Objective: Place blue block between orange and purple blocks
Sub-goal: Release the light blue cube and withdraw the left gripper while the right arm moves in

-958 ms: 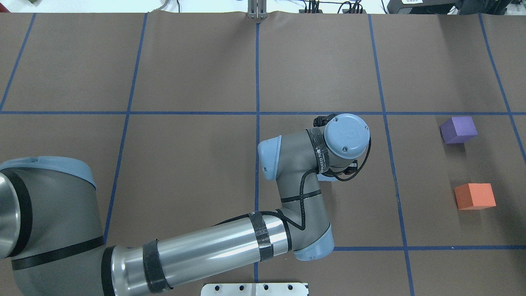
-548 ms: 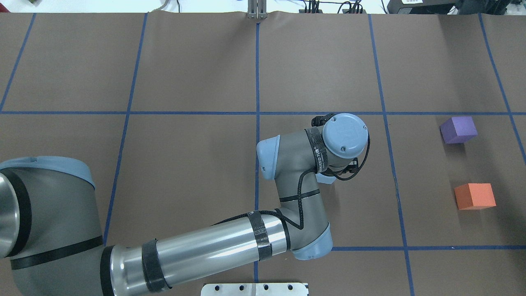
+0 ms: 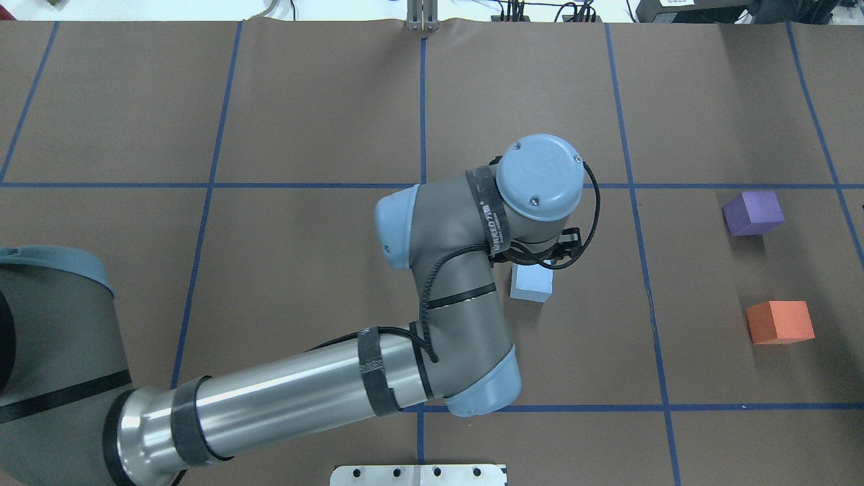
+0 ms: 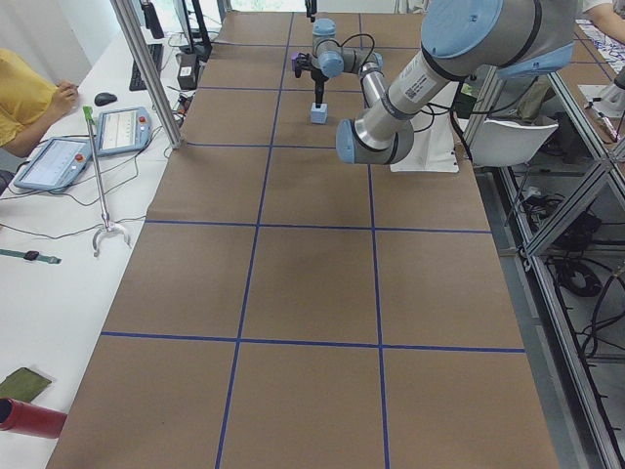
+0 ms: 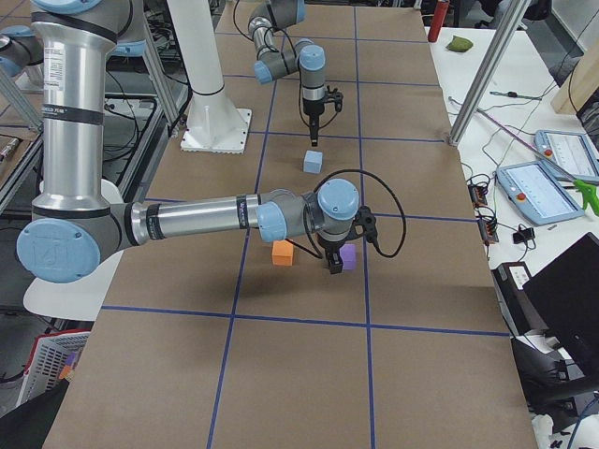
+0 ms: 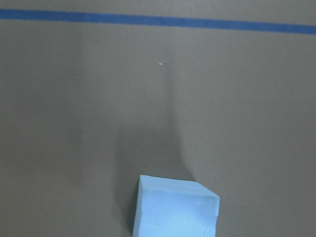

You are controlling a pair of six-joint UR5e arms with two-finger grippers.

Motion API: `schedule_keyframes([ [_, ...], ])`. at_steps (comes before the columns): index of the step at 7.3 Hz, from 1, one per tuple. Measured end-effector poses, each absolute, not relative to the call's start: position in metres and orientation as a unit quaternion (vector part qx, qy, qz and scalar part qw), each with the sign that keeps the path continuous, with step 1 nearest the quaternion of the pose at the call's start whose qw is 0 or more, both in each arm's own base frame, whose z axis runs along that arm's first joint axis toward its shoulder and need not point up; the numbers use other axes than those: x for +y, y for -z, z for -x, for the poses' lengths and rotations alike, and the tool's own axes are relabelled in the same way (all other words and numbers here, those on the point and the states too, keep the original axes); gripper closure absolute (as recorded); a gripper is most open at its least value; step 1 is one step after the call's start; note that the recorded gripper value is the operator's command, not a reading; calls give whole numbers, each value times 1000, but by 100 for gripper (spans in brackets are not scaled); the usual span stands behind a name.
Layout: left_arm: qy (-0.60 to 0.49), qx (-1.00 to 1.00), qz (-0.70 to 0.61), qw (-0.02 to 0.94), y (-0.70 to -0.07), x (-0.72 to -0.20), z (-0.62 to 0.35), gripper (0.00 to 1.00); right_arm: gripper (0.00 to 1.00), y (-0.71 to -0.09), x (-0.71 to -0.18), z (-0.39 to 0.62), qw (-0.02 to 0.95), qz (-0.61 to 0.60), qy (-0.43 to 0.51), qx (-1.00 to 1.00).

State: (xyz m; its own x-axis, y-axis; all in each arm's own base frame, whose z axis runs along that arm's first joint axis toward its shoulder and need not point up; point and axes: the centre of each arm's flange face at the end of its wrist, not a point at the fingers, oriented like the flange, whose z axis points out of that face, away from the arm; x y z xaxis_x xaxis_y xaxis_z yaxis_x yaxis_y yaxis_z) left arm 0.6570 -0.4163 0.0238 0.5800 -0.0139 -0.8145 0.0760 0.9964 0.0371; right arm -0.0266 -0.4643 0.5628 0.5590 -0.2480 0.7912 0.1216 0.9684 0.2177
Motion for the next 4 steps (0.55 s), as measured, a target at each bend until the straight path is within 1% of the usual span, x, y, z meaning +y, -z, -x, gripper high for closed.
schedule_keyframes([
  [2,24,458,-42,888,-91,-428,-586,1,0,-541,-465,52,872,-79,65,-479],
  [4,-9,441,-67,895,-180,-442,-513,1,1,-496,-460,115,865,-63,9,-497],
])
